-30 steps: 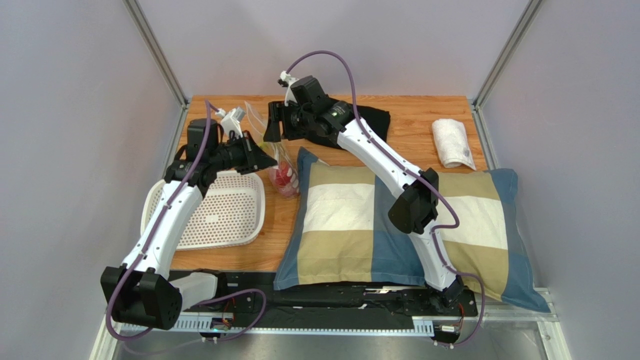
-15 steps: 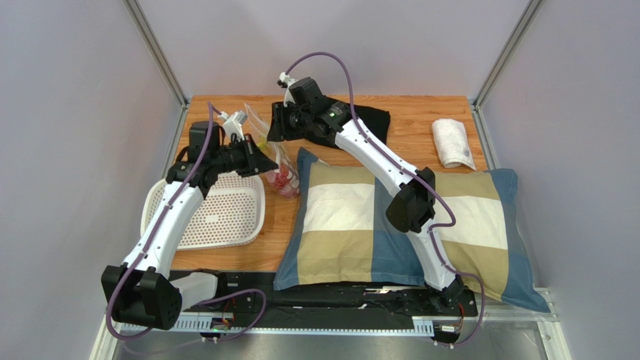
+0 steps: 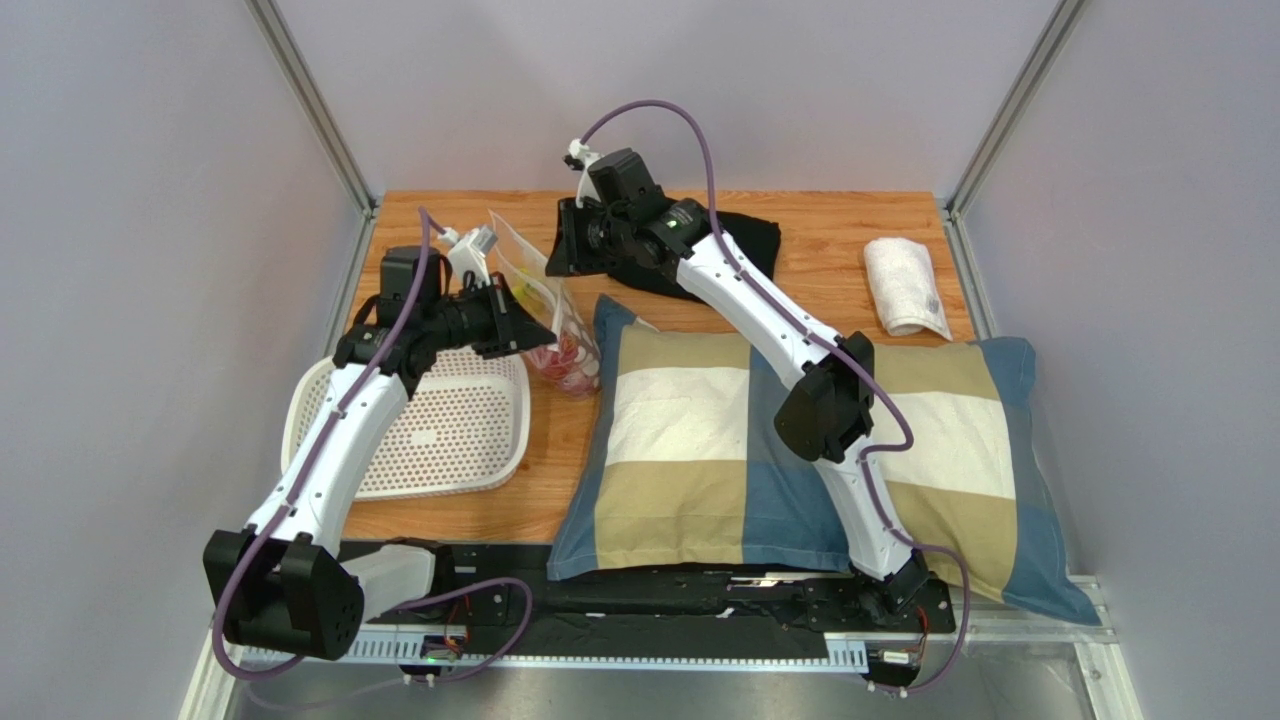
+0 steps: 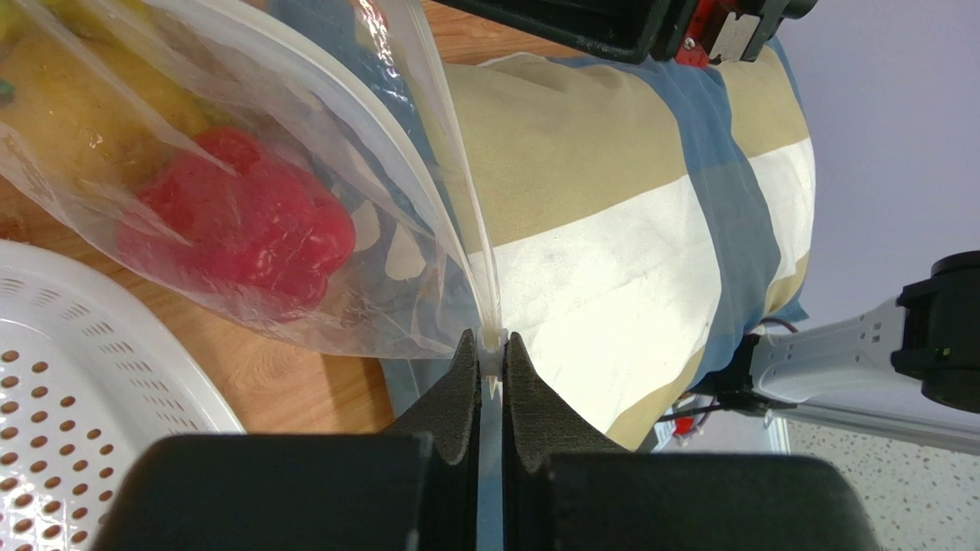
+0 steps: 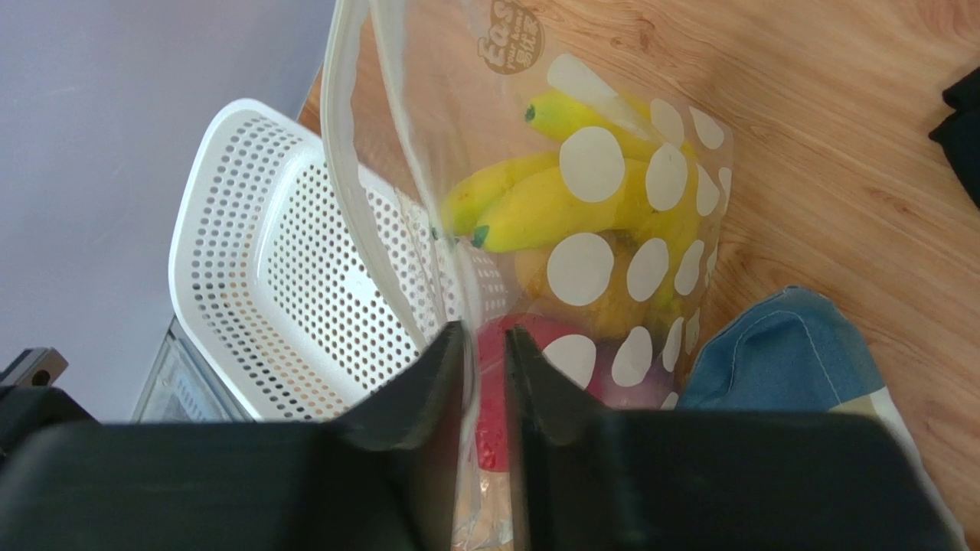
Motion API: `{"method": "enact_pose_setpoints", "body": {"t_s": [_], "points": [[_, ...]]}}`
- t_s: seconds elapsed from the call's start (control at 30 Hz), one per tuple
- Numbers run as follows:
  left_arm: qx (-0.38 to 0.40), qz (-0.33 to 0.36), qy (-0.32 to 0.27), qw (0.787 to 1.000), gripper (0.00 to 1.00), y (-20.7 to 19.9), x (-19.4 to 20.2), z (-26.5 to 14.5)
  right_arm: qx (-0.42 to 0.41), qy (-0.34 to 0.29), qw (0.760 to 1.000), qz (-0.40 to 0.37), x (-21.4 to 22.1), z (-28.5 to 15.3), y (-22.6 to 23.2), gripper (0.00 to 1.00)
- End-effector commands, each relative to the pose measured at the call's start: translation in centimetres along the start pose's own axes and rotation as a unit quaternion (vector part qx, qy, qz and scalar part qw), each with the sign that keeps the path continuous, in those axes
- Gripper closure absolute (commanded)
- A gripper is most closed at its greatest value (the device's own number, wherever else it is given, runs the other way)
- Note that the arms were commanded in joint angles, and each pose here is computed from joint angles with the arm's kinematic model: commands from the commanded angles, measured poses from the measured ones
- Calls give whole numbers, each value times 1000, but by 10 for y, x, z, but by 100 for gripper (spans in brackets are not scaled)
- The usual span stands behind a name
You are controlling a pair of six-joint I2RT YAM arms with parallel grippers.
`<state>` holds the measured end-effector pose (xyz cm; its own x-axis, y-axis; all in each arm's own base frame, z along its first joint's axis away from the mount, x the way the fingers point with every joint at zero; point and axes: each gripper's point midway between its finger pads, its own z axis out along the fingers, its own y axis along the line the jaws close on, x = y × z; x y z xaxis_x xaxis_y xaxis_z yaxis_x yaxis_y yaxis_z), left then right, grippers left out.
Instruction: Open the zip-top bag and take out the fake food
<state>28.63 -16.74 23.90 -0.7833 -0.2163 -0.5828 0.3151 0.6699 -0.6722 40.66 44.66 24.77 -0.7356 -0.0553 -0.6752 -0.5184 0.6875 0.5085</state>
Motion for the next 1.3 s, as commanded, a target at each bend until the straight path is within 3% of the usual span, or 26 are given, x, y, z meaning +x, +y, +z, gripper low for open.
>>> {"method": "enact_pose_setpoints", "body": {"t_s": [0.0, 0.03, 0.1, 0.17, 0.23, 0.3, 0.33, 0.4, 0.43, 0.53, 0.67, 0.87, 0.97, 1.0, 1.07, 1.27], "points": [[11, 22, -10, 1000, 100, -10, -3, -7, -41, -12, 999, -14, -11, 1, 16, 94], [9, 21, -11, 1000, 100, -11, -4, -9, -50, -7, 999, -17, -9, 1, 20, 100], [-9, 8, -16, 1000, 100, -8, -6, -12, -56, -10, 998, -21, -11, -1, 24, 100], [-125, -51, -50, 990, 72, 18, -14, -29, -50, -15, 998, -19, -14, -6, 26, 100], [-191, -105, -97, 971, 50, 35, -31, -42, -29, -33, 999, -10, -22, -16, 28, 100], [-203, -136, -125, 962, 42, 35, -48, -43, -8, -28, 1000, -9, -13, -17, 27, 100], [-214, -151, -116, 958, 29, 42, -50, -36, 4, -38, 999, -20, -15, -24, 32, 100], [-242, -178, -125, 946, 30, 46, -63, -38, 28, -45, 998, -39, -12, -26, 29, 100], [-270, -201, -101, 936, 30, 59, -55, -32, 40, -51, 996, -54, -12, -27, 30, 100], [-283, -224, -91, 928, 29, 63, -65, -23, 52, -52, 996, -50, -11, -28, 30, 100], [-309, -218, -121, 918, 29, 68, -82, -22, 45, -58, 997, -32, -13, -33, 38, 100], [-341, -210, -126, 908, 35, 84, -92, -16, 26, -67, 997, -6, -20, -41, 51, 100], [-317, -189, -111, 923, 65, 85, -99, 1, 24, -63, 998, -5, -17, -44, 52, 100], [-308, -174, -98, 930, 85, 84, -100, 6, 33, -66, 997, -8, -18, -44, 48, 100], [-297, -151, -88, 939, 98, 83, -103, 7, 45, -70, 996, -17, -21, -47, 42, 100], [-320, -67, -69, 943, 100, 104, -91, -34, 104, -107, 988, -50, -44, -65, 18, 100]]}}
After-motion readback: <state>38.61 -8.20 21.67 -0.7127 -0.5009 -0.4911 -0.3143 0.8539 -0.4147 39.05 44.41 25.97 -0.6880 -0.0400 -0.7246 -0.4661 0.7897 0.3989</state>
